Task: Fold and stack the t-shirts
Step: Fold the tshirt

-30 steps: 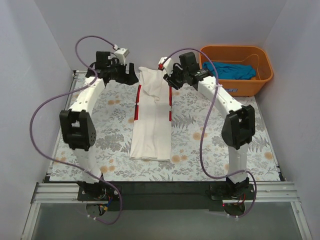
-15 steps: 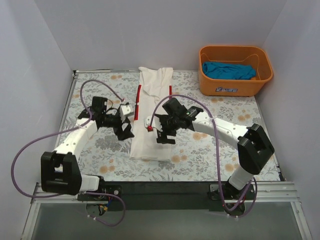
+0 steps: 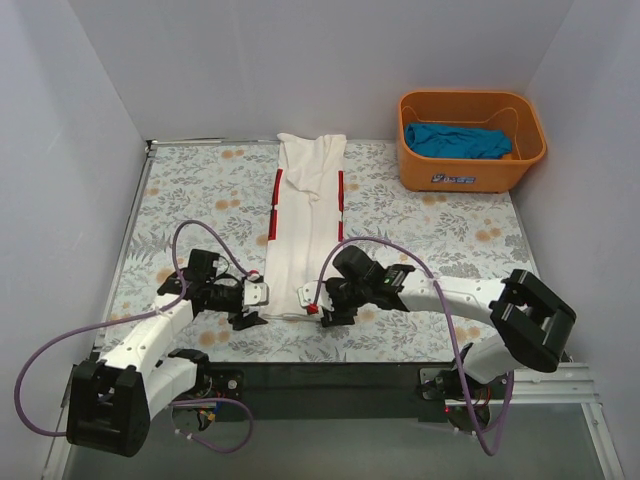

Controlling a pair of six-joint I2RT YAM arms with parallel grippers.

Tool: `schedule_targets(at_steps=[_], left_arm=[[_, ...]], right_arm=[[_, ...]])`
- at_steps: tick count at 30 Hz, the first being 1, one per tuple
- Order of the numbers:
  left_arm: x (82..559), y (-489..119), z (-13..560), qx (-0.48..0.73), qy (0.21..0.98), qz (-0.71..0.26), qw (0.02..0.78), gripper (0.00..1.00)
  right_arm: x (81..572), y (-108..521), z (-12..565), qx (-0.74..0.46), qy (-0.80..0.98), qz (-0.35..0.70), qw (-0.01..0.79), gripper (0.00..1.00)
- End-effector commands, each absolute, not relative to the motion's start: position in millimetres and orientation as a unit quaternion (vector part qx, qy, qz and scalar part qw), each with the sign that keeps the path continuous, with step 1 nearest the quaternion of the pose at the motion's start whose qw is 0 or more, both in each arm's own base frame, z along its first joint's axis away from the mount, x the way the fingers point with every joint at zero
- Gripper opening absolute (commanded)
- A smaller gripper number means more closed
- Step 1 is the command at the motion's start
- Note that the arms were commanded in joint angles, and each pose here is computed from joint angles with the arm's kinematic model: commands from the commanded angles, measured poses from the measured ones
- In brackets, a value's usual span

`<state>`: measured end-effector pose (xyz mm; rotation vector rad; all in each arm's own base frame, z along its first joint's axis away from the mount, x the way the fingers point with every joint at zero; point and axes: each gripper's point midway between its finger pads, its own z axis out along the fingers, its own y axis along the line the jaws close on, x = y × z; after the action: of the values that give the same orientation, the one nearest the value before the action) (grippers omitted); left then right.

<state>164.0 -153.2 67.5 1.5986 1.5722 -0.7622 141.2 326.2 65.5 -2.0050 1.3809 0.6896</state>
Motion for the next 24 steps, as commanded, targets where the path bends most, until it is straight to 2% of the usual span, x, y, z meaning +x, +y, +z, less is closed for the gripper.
schedule_targets(at_steps=[1, 10, 13, 15, 17, 19, 20, 22, 23, 24], left_arm=[[173, -158, 67, 0.658, 0.578, -0.279, 0.395, 0.58], [176, -158, 33, 0.678, 0.581, -0.246, 0.377, 0.57], [173, -155, 19, 0.681, 0.592, -0.241, 0.358, 0.55], [173, -153, 14, 0.686, 0.592, -0.232, 0.352, 0.52], [175, -153, 13, 0.692, 0.587, -0.224, 0.357, 0.51], [172, -150, 6, 0.7, 0.585, -0.216, 0.348, 0.44], [171, -149, 3, 0.706, 0.582, -0.211, 0.344, 0.38], [170, -144, -4, 0.714, 0.585, -0.202, 0.329, 0.26], [170, -144, -5, 0.716, 0.584, -0.2, 0.326, 0.24], [171, -143, -6, 0.716, 0.585, -0.199, 0.325, 0.19]], right_arm=[[148, 342, 64, -0.745, 0.519, 0.261, 0.327, 0.62], [140, 332, 37, -0.756, 0.524, 0.253, 0.301, 0.61], [142, 332, 27, -0.759, 0.523, 0.245, 0.3, 0.61], [144, 329, 16, -0.76, 0.532, 0.235, 0.289, 0.57], [144, 327, 11, -0.762, 0.534, 0.23, 0.284, 0.5], [146, 323, 3, -0.765, 0.539, 0.219, 0.278, 0.39], [148, 322, 1, -0.764, 0.541, 0.215, 0.276, 0.3], [150, 318, -3, -0.767, 0.545, 0.2, 0.275, 0.22], [151, 316, -5, -0.767, 0.547, 0.195, 0.273, 0.14], [153, 313, -7, -0.767, 0.551, 0.185, 0.271, 0.11]])
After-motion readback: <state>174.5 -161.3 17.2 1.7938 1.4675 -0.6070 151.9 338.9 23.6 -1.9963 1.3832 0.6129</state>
